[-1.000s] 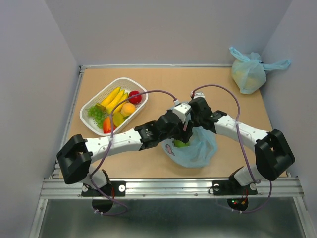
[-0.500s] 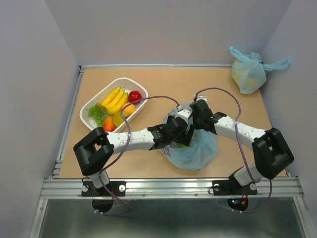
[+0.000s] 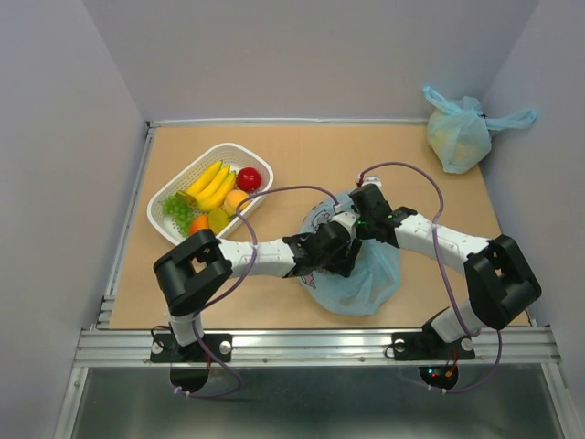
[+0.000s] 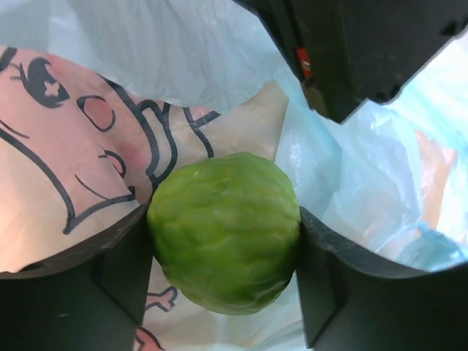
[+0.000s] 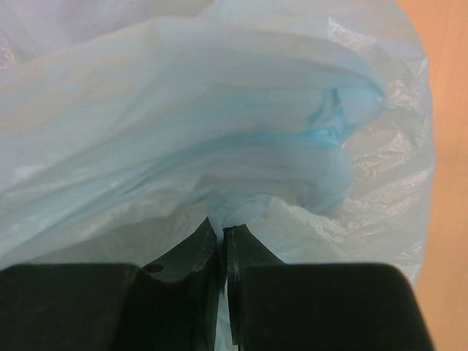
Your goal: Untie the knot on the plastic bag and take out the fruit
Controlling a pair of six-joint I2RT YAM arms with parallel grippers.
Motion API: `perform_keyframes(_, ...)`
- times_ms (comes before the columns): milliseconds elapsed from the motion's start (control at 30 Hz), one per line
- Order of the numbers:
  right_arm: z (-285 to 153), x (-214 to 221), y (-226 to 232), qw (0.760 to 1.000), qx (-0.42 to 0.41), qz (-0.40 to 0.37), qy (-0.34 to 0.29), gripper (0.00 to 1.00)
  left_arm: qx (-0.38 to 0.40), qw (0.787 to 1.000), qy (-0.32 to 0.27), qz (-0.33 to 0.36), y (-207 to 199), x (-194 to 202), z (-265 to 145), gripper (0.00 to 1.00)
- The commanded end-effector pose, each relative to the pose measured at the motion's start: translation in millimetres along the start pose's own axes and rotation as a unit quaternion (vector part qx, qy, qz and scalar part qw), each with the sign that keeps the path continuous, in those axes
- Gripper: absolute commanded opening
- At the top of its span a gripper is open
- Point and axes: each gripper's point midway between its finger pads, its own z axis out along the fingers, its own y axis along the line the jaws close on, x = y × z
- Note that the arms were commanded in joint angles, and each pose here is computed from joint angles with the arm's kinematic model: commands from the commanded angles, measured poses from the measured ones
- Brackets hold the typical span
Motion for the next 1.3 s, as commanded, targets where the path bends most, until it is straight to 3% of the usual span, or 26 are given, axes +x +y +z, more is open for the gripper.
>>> perform_keyframes(0,3,3,-2,1.0,0.009,0.001,-0.004,0.11,0.019,0.999,-0.049,-0.006,-9,-28,-23,0.22)
perform_keyframes(33,3,4,-3,1.0,0.012,0.0,-0.003,0.11,0.02,0.998,-0.066,-0.007,-10,-39,-33,0.13)
perform_keyframes(200,4,4,-7,1.0,0.023,0.0,-0.005,0.11,0.038,0.992,-0.123,0.005,-16,-72,-69,0.11)
perform_keyframes(333,4,4,-11,0.999,0.032,0.0,-0.006,0.1,0.061,0.977,-0.205,0.007,-18,-115,-119,0.1)
perform_keyframes(467,4,4,-13,0.999,0.034,0.001,-0.007,0.1,0.05,0.958,-0.282,-0.028,7,-160,-167,0.1)
perform_keyframes(600,0,1,-14,0.999,0.034,0.006,-0.015,0.1,-0.051,0.935,-0.34,-0.091,88,-191,-203,0.1)
perform_keyframes(667,-6,-5,-14,0.999,0.029,0.006,-0.023,0.1,-0.14,0.919,-0.347,-0.125,151,-193,-214,0.1)
perform_keyframes(867,-25,-26,-14,0.998,0.014,0.009,-0.055,0.1,-0.306,0.886,-0.291,-0.191,290,-158,-215,0.13)
perform_keyframes(1000,-40,-40,-18,0.997,0.016,0.014,-0.076,0.1,-0.348,0.88,-0.237,-0.22,340,-127,-199,0.25)
perform_keyframes(1067,-47,-45,-22,0.996,0.02,0.014,-0.085,0.1,-0.35,0.884,-0.211,-0.227,349,-114,-187,0.43)
perform_keyframes(1100,-50,-49,-23,0.996,0.023,0.014,-0.09,0.1,-0.354,0.883,-0.203,-0.234,353,-109,-186,0.61)
perform_keyframes(1267,-63,-62,-31,0.993,0.037,0.014,-0.114,0.1,-0.36,0.88,-0.193,-0.243,355,-97,-186,0.86)
